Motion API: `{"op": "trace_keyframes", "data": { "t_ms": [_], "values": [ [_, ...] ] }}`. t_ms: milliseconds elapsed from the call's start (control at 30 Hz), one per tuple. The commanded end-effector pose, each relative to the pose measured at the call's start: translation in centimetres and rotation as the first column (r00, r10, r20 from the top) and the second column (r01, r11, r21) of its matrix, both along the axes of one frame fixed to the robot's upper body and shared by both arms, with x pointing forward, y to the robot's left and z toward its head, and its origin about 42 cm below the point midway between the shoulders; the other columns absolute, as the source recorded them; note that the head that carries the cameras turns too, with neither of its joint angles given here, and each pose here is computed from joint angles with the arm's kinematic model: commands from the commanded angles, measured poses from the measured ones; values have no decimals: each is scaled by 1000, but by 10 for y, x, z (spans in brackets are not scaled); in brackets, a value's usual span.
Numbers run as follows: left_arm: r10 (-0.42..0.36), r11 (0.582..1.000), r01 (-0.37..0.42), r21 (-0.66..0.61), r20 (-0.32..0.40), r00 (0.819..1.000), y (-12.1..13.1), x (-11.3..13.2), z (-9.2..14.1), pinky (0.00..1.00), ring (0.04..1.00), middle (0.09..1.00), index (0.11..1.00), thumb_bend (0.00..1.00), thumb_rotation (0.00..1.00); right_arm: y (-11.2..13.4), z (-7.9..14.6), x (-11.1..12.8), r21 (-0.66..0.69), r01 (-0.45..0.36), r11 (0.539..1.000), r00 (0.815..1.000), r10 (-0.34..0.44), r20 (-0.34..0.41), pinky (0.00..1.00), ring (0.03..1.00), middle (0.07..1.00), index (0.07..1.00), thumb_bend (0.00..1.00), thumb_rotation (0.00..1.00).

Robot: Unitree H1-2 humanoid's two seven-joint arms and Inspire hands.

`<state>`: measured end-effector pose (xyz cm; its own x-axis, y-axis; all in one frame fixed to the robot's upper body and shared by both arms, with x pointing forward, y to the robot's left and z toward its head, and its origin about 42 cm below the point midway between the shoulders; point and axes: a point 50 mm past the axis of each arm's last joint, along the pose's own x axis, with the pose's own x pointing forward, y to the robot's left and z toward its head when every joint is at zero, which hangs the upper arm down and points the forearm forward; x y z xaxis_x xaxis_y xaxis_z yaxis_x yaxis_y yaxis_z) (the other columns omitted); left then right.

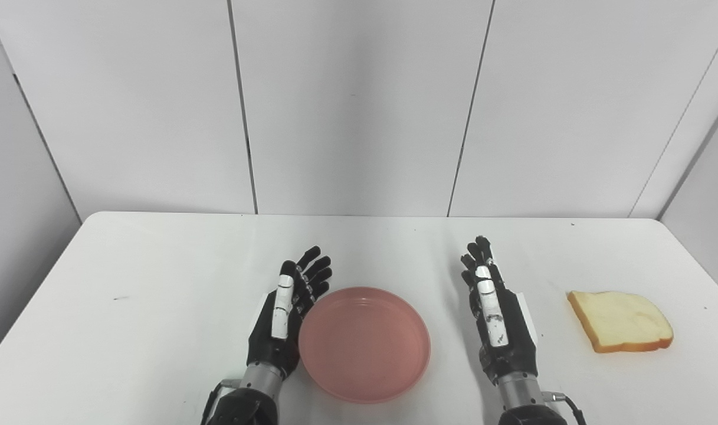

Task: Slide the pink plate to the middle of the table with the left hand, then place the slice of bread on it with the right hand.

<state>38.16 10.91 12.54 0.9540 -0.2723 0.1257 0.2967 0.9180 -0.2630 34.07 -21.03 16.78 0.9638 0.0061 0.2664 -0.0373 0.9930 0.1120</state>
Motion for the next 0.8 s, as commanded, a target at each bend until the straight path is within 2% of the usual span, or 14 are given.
{"op": "trace_keyframes", "data": {
  "t_ms": [0,200,367,467,600,767],
  "values": [
    [-14,1000,14,-9,26,1000,-9,-3,-1,938,906,893,866,755,983,1,14,6,5,-8,1000,998,8,63,1000,965,973,985,668,890],
    [-36,999,36,-16,28,999,-14,-7,-4,942,920,903,873,755,982,-4,18,3,8,-1,1000,997,1,77,1000,962,970,983,673,891],
    [-43,999,43,-14,26,999,-16,-10,-2,959,929,911,881,752,984,-17,29,1,19,33,999,995,-35,92,1000,953,965,979,686,875],
    [-43,999,43,-15,28,999,-17,-11,-3,956,930,910,882,751,983,-35,43,1,2,34,999,993,-34,116,1000,953,963,976,685,872],
    [-43,999,44,-23,28,999,-20,-11,-3,936,914,895,885,733,972,-61,67,2,-29,43,999,986,-38,164,886,887,910,937,680,728],
    [-45,999,46,-28,27,999,-22,-9,-1,940,920,897,887,744,964,-99,95,1,-127,77,989,979,-51,199,878,868,885,911,676,664]
  ]
}}
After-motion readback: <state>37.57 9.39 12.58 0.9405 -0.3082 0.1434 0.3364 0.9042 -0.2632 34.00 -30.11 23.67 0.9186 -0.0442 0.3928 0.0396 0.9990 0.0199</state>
